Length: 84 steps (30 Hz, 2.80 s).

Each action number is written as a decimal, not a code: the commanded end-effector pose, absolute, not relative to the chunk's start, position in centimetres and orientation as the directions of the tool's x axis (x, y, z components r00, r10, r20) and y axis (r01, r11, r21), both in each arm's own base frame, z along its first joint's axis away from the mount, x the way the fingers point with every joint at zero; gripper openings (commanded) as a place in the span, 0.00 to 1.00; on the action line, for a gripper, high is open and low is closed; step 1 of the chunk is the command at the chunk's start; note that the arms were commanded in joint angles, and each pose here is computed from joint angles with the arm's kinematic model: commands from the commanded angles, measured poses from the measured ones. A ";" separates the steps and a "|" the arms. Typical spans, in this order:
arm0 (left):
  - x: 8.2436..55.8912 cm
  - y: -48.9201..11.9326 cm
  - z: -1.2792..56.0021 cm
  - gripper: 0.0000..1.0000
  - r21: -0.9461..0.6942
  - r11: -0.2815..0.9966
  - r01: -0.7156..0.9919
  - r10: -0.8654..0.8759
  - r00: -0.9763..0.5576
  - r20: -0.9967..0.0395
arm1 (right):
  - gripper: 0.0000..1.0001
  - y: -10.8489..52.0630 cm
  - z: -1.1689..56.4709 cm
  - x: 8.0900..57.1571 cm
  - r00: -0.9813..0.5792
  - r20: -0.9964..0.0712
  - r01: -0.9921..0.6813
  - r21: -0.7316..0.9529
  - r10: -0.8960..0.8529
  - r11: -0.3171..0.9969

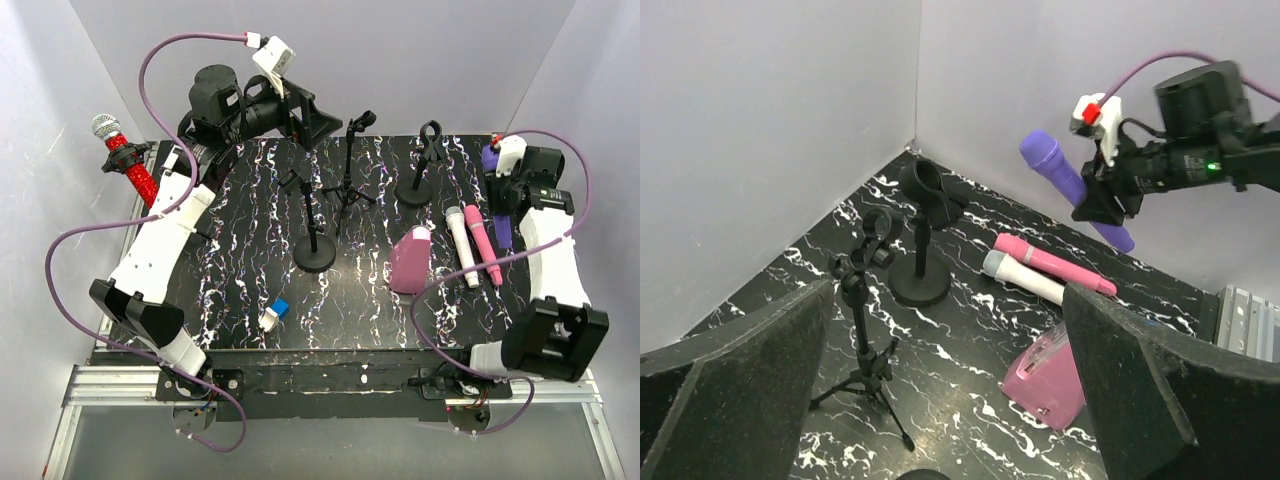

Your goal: Remove the microphone from the stand

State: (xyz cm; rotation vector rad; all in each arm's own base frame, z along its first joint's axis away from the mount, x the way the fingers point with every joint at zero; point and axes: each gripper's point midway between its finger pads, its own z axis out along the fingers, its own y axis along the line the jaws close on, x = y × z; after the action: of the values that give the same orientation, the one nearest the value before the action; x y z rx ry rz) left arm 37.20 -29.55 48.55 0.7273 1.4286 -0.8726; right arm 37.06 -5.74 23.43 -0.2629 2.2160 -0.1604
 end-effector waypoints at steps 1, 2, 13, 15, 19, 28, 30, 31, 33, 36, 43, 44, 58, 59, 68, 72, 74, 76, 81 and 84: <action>34.4 -28.9 48.4 0.98 -0.068 0.475 0.877 -0.028 -0.062 -0.998 | 0.01 -9.4 21.6 37.2 -0.644 -0.695 -0.145 -0.298 -0.319 0.943; 34.4 -28.9 48.1 0.98 -0.076 0.484 0.872 -0.027 -0.072 -0.997 | 0.01 -10.1 20.5 37.4 -0.669 -0.671 -0.147 -0.302 -0.320 0.942; 39.2 -25.8 53.4 0.98 -0.110 0.727 0.678 -0.195 0.050 -0.980 | 0.02 -13.1 11.2 38.5 -0.836 -0.477 -0.222 -0.159 -0.272 0.962; 40.9 -25.0 56.9 0.98 -0.145 0.773 0.618 -0.287 0.137 -0.948 | 0.03 -12.9 9.6 38.3 -0.862 -0.455 -0.209 -0.084 -0.224 0.974; 43.6 -24.8 62.3 0.98 -0.055 0.846 0.531 -0.270 0.338 -0.902 | 0.08 -13.0 7.6 37.8 -0.884 -0.395 -0.246 -0.068 -0.252 0.967; 45.9 -23.0 65.8 0.98 0.010 0.925 0.379 -0.223 0.566 -0.793 | 0.24 -13.1 4.9 36.7 -0.915 -0.322 -0.256 -0.007 -0.245 0.967; 46.0 -22.0 66.3 0.98 -0.036 0.939 0.342 -0.246 0.595 -0.765 | 0.27 -13.5 4.7 36.4 -0.919 -0.308 -0.255 -0.016 -0.247 0.967; 46.0 -21.3 66.4 0.98 -0.071 0.944 0.321 -0.262 0.604 -0.752 | 0.31 -13.7 4.6 36.3 -0.919 -0.302 -0.258 -0.025 -0.253 0.966; 46.0 -20.1 66.8 0.98 -0.142 0.946 0.292 -0.301 0.623 -0.722 | 0.36 -13.8 4.4 35.9 -0.921 -0.286 -0.266 -0.029 -0.263 0.964; 46.2 -19.0 66.7 0.98 -0.240 0.929 0.281 -0.367 0.626 -0.688 | 0.38 -13.9 4.4 35.6 -0.921 -0.273 -0.280 -0.033 -0.278 0.959; 46.9 -14.0 67.0 0.98 -0.473 0.834 0.285 -0.539 0.603 -0.588 | 0.41 -14.9 4.1 35.6 -0.919 -0.230 -0.316 -0.049 -0.319 0.947; 47.3 -13.0 67.0 0.98 -0.518 0.809 0.278 -0.569 0.593 -0.569 | 0.43 -15.0 4.3 35.8 -0.920 -0.237 -0.308 -0.051 -0.311 0.950; 52.1 -11.1 64.8 0.98 -0.824 0.426 0.375 -0.894 0.318 -0.317 | 0.53 -16.5 4.5 36.1 -0.927 -0.261 -0.259 -0.067 -0.268 0.963; 51.9 -10.9 65.2 0.98 -0.837 0.385 0.387 -0.910 0.311 -0.275 | 0.54 -16.5 4.6 36.1 -0.928 -0.261 -0.258 -0.066 -0.266 0.964; 51.5 -10.7 65.6 0.98 -0.838 0.373 0.399 -0.916 0.300 -0.265 | 0.54 -16.6 4.6 35.7 -0.930 -0.259 -0.252 -0.068 -0.261 0.965; 51.3 -10.8 65.5 0.98 -0.842 0.368 0.394 -0.920 0.284 -0.269 | 0.54 -16.8 5.0 35.9 -0.929 -0.266 -0.248 -0.074 -0.259 0.966; 51.1 -10.8 65.6 0.98 -0.840 0.366 0.401 -0.923 0.272 -0.272 | 0.54 -16.8 5.3 36.0 -0.928 -0.271 -0.247 -0.075 -0.258 0.966; 50.7 -10.8 66.1 0.98 -0.830 0.367 0.420 -0.925 0.262 -0.276 | 0.54 -16.8 5.8 36.0 -0.925 -0.278 -0.246 -0.080 -0.259 0.966; 50.0 -10.4 66.6 0.98 -0.728 0.554 0.404 -0.828 0.357 -0.432 | 0.56 -16.7 7.6 36.1 -0.915 -0.313 -0.234 -0.099 -0.254 0.967; 49.8 -10.6 63.7 0.98 -0.609 0.729 0.314 -0.684 0.371 -0.628 | 0.61 -16.5 9.6 36.3 -0.898 -0.368 -0.212 -0.119 -0.242 0.970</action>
State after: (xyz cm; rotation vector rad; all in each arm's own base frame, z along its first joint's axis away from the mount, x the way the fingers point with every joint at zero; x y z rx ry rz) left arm 54.24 -11.57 61.69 -0.6438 0.9760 -0.8630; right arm 35.05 -16.05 4.28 -0.3630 2.8638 -0.0230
